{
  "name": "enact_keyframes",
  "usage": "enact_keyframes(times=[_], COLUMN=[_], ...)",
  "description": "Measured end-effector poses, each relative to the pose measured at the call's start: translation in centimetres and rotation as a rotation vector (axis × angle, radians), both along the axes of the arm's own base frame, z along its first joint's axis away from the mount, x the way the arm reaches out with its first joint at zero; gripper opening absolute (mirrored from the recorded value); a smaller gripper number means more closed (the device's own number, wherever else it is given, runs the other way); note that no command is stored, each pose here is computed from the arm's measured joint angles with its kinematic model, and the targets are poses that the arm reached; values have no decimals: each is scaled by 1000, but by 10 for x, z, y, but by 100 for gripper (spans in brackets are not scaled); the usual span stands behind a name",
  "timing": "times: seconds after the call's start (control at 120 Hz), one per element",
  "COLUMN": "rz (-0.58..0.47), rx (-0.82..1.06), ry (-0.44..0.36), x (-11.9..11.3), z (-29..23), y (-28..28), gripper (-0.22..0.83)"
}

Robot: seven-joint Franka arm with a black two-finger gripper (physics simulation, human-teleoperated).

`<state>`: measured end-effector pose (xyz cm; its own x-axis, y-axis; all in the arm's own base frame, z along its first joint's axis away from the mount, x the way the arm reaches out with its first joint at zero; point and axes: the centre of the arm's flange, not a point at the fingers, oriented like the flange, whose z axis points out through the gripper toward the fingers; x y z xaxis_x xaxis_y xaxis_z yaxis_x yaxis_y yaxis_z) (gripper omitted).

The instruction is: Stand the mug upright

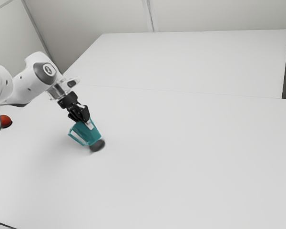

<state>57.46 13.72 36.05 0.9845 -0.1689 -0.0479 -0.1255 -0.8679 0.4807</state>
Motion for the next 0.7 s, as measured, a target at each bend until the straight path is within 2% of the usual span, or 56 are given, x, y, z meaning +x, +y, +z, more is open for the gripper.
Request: enact_keyframes(times=[0.283,0.7], rz=[-86,-33], rx=[245,428], ry=[-23,-10], x=[-4,-27], z=[16,-1], y=[-53,-102], gripper=[-16,-16])
